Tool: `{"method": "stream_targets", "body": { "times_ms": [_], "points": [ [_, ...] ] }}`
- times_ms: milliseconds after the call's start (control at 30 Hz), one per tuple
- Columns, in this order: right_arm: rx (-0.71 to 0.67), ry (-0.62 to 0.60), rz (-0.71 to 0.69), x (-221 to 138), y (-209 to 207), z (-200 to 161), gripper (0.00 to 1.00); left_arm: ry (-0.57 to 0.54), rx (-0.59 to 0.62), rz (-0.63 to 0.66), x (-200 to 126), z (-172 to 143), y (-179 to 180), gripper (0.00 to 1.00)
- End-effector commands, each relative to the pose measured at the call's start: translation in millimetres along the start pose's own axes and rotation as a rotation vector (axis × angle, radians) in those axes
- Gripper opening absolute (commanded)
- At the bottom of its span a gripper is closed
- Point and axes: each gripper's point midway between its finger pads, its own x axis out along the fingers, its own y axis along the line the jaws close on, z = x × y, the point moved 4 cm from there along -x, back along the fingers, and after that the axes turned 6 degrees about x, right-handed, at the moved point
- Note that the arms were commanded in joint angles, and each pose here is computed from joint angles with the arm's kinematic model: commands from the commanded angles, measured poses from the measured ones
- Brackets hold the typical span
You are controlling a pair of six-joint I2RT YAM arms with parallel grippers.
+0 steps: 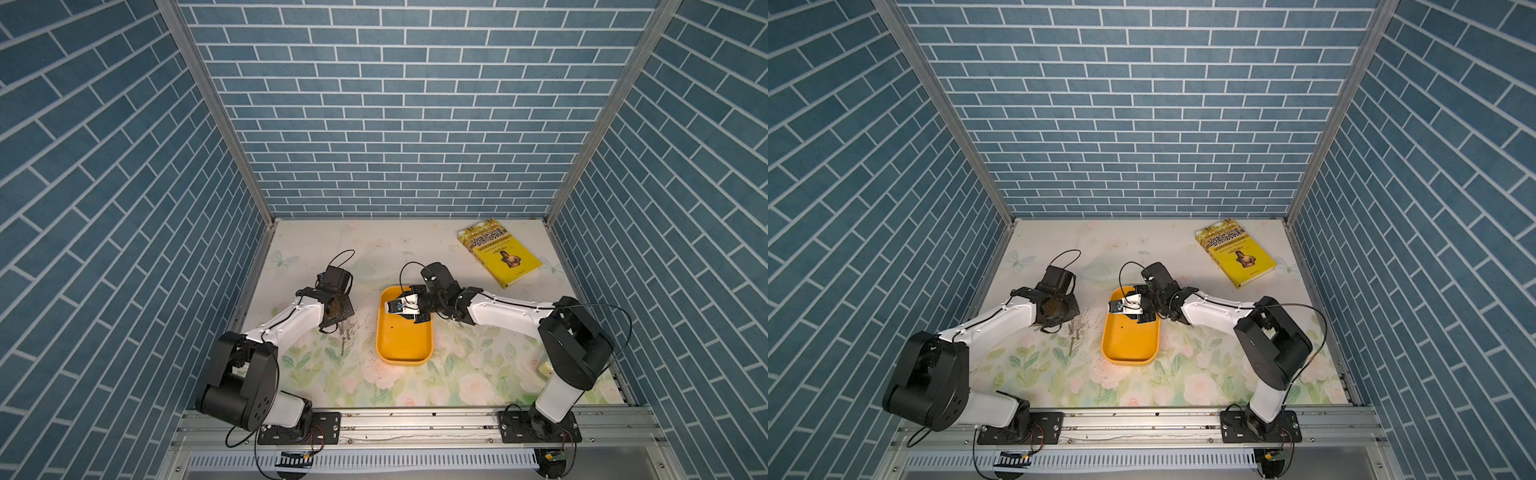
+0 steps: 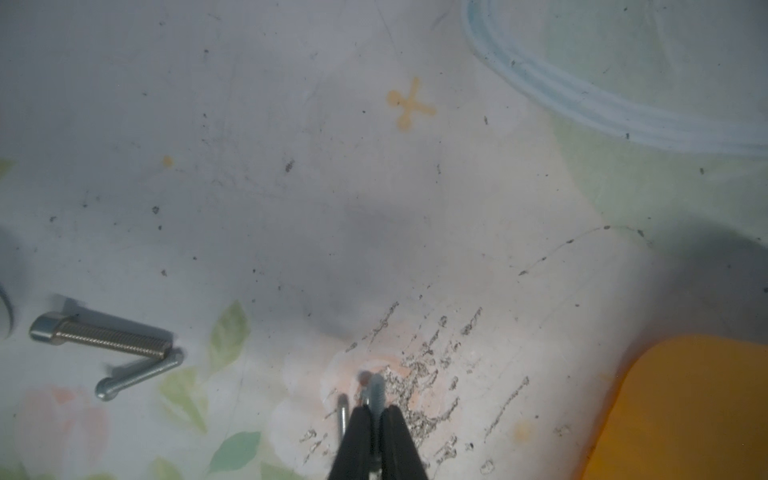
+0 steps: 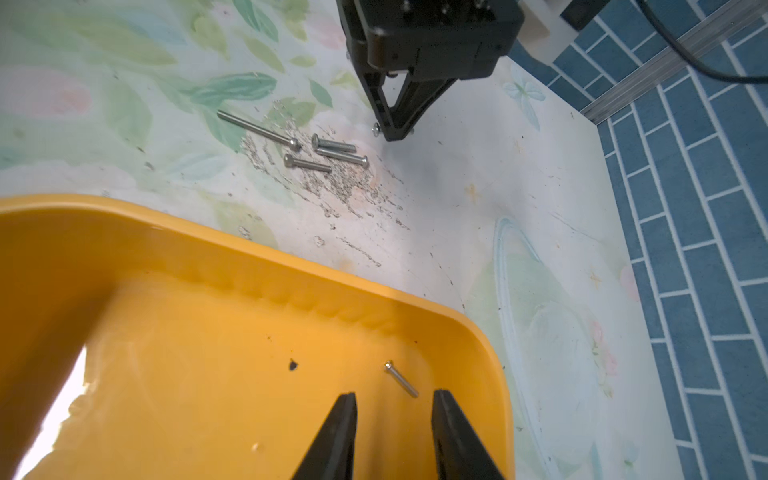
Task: Take out the screws from the storage box
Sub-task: Place the screw at the center of the board, then adjust the storage box at the center of the board, then pick up the screw from the storage box.
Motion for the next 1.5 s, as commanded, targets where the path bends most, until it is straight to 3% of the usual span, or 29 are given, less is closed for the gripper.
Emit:
{"method": "stream_targets", "body": {
  "times_ms": [0, 67, 567, 700, 733, 1033, 1233, 1467],
  "points": [
    [-0.101, 0.098, 0.062, 12.9, 4.3, -17.6, 0.37, 0.035, 0.002, 0.041, 12.9, -5.7, 8.7, 0.11],
    [-0.121, 0.125, 0.088, 21.3, 3.7, -24.3, 0.41, 0.047, 0.003, 0.041, 16.2, -7.0, 9.8, 0.2],
    [-0.155, 0.266, 0.214, 54.6, -7.7, -44.1, 0.37, -0.018, 0.007, 0.022, 1.1, 2.7, 13.2, 0.23],
    [-0.159, 0.294, 0.218, 60.4, -11.1, -47.7, 0.36, -0.068, 0.005, 0.001, -10.8, 7.2, 13.3, 0.48],
    [-0.161, 0.299, 0.222, 61.6, -11.1, -48.4, 0.36, -0.083, 0.002, -0.001, -14.0, 8.6, 13.8, 0.5],
    [-0.16, 0.346, 0.261, 74.5, -11.0, -54.0, 0.33, -0.119, -0.003, -0.004, -23.3, 12.8, 15.9, 0.51],
    [-0.108, 0.437, 0.374, 90.7, 4.7, -75.1, 0.28, -0.12, -0.004, -0.003, -24.1, 12.6, 16.1, 0.51],
    [-0.004, 0.502, 0.509, 86.1, 21.4, -80.2, 0.22, -0.113, 0.001, -0.002, -22.3, 11.9, 15.8, 0.51]
  ]
}}
